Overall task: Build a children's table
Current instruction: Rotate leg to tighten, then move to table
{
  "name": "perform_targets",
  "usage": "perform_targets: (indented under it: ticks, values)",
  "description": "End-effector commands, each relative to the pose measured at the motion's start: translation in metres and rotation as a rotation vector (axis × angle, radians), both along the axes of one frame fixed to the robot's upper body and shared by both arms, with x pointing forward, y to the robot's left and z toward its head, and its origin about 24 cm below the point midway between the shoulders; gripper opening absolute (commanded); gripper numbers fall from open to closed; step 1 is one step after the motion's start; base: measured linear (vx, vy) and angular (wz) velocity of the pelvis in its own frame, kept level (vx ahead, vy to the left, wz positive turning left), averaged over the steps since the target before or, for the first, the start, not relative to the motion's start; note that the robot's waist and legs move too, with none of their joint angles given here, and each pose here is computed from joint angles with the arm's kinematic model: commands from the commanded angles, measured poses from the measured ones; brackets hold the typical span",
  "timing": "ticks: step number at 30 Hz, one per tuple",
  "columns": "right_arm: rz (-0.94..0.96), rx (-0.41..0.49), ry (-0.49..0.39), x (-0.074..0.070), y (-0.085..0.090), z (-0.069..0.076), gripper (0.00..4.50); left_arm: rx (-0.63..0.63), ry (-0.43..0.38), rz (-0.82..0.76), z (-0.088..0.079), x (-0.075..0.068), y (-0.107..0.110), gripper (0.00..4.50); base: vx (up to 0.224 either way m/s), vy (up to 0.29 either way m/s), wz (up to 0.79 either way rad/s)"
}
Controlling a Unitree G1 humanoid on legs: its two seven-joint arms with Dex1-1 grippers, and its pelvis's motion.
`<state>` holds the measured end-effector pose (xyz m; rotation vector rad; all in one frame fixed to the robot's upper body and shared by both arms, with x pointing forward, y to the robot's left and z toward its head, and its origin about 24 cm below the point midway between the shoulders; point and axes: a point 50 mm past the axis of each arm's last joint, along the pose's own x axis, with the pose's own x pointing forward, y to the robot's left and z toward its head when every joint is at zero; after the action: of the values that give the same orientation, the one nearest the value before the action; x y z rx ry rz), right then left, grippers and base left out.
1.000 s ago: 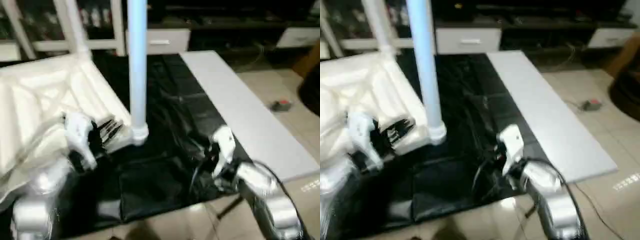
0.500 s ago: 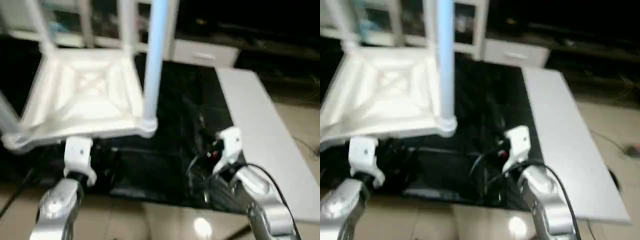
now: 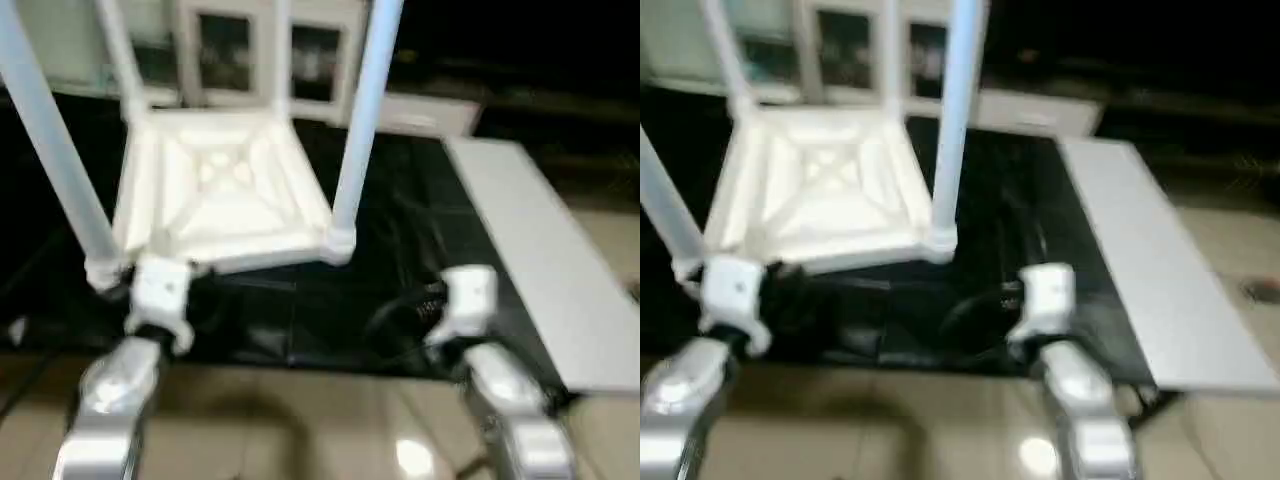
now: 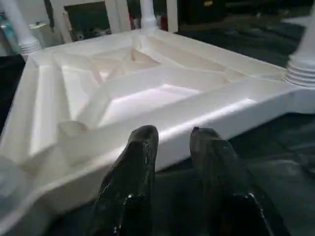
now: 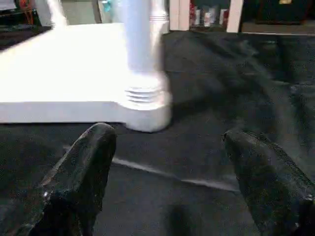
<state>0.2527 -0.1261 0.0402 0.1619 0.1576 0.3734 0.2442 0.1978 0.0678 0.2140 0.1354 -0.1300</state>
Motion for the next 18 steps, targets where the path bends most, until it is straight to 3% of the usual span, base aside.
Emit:
perform_targets:
  ticks: [1, 10, 18]
  values:
    - [-0.016, -0.028, -0.038, 0.0046, -0.0077, 0.0071, 3.81, -0.007, -0.008, -0.014, 0.0020, 0.0025, -0.0063, 1.42, -0.082, 0.300, -0.12]
    - [0.007, -0.037, -0.044, 0.0048, -0.0036, 0.0072, 3.81, 0.002, -0.001, -0.006, 0.0010, 0.0019, -0.0044, 1.42, -0.070, 0.276, -0.21]
    - [0.021, -0.046, -0.045, 0.0068, -0.0042, 0.0070, 3.81, 0.008, 0.001, 0.018, -0.0001, 0.0021, -0.0054, 1.42, -0.045, 0.287, 0.08]
